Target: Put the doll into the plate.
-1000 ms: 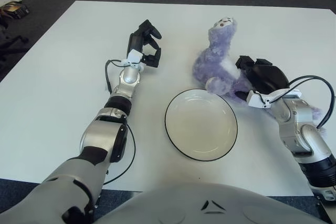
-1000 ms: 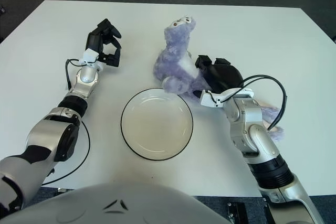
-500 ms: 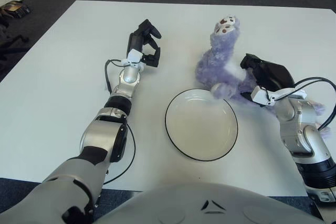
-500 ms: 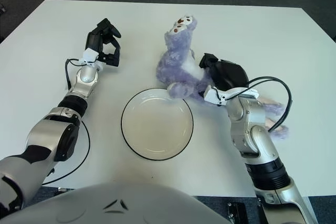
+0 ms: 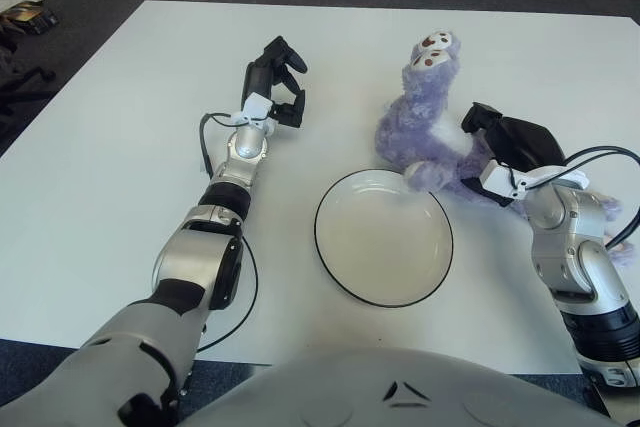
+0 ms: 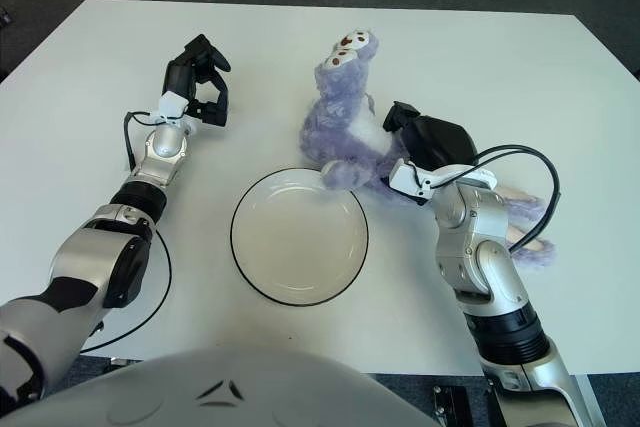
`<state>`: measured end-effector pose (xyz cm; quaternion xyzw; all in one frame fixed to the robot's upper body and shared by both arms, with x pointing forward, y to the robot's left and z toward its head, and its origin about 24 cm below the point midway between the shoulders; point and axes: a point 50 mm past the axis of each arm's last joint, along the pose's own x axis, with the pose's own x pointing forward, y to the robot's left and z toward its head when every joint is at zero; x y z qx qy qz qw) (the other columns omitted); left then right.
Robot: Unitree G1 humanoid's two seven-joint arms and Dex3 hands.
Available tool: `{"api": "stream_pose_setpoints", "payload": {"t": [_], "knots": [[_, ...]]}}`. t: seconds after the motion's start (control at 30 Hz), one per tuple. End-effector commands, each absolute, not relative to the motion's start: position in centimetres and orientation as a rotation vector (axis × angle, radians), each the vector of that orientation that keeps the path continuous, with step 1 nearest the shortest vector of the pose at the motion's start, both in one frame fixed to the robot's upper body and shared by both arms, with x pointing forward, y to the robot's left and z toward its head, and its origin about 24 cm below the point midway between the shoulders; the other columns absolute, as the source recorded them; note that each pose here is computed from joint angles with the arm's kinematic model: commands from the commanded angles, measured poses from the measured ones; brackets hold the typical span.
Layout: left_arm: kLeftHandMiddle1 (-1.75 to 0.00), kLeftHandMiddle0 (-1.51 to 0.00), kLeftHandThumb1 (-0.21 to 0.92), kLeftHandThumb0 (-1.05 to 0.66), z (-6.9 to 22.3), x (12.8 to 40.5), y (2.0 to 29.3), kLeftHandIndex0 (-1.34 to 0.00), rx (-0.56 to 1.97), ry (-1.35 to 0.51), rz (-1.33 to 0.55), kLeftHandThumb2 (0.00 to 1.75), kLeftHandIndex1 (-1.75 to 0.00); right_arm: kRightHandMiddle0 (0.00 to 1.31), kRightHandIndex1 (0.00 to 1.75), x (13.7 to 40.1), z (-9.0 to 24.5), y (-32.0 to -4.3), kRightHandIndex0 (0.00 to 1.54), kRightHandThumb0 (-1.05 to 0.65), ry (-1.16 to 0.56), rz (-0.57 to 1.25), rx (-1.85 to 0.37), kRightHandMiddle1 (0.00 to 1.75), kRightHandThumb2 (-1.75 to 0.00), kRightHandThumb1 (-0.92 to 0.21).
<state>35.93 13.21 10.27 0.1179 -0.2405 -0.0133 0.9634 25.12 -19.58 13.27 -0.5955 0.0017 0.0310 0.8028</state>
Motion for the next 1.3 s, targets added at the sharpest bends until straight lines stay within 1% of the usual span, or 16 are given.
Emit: {"api": "stream_pose_setpoints", "payload": {"t": [0.0,0.07,0.1,0.13,0.2,0.47,0.7,0.8,0.93,1.1,1.27], "knots": [[-1.55,-0.93,-0.06,0.00,10.1,35.8,13.4,-0.70,0.248,-0.480,-0.015,1.68,-1.75,0.62,1.58,25.0,13.1,-19.9,0.88,0.00,0.031,0.070,-1.253,1.75,-1.60,-0.02],[-1.55,-0.93,-0.05,0.00,10.1,35.9,13.4,-0.69,0.247,-0.476,-0.018,1.67,-1.75,0.62,1.59,25.1,13.3,-19.9,0.88,0.00,0.024,0.070,-1.246,1.75,-1.60,-0.02],[-1.62,-0.91,-0.05,0.00,10.0,35.9,13.4,-0.69,0.247,-0.474,-0.019,1.69,-1.75,0.62,1.59,25.1,13.5,-19.9,0.88,0.00,0.021,0.070,-1.244,1.75,-1.61,-0.02],[-1.65,-0.90,-0.06,0.00,10.0,35.9,13.3,-0.68,0.246,-0.471,-0.021,1.70,-1.75,0.62,1.59,25.1,13.6,-19.9,0.88,0.00,0.015,0.070,-1.242,1.75,-1.61,-0.02],[-1.70,-0.86,-0.02,0.00,10.0,35.9,13.3,-0.66,0.246,-0.469,-0.023,1.69,-1.75,0.62,1.61,25.2,13.9,-19.8,0.87,0.00,0.003,0.075,-1.231,1.75,-1.62,-0.02],[-1.59,-0.89,-0.02,0.00,9.8,36.0,13.3,-0.66,0.236,-0.461,-0.028,1.65,-1.75,0.61,1.61,25.6,15.1,-19.9,0.87,0.00,-0.058,0.113,-1.172,1.75,-1.61,-0.02],[-1.53,-0.92,-0.03,0.00,9.8,36.1,13.3,-0.68,0.234,-0.447,-0.033,1.64,-1.75,0.61,1.70,25.8,15.7,-20.2,0.83,0.00,-0.097,0.131,-1.086,1.75,-1.63,-0.03],[-1.54,-0.92,-0.04,0.00,9.8,36.1,13.3,-0.68,0.235,-0.444,-0.034,1.65,-1.75,0.61,1.73,25.9,16.1,-20.3,0.81,0.00,-0.115,0.139,-1.060,1.75,-1.64,-0.04],[-1.56,-0.90,-0.02,0.00,9.8,36.2,13.3,-0.67,0.216,-0.441,-0.040,1.64,-1.75,0.65,1.74,26.0,16.6,-20.4,0.84,0.00,-0.134,0.151,-1.029,1.75,-1.70,0.01],[-1.63,-0.85,0.02,0.00,9.8,36.2,13.3,-0.63,0.206,-0.442,-0.038,1.62,-1.75,0.68,1.75,26.2,17.5,-20.4,0.87,0.00,-0.174,0.160,-1.015,1.75,-1.74,0.05],[-1.67,-0.81,0.04,0.00,9.7,36.2,13.2,-0.61,0.202,-0.432,-0.033,1.61,-1.75,0.67,1.74,26.3,18.4,-20.4,0.87,0.00,-0.231,0.140,-1.111,1.75,-1.73,0.05]]}}
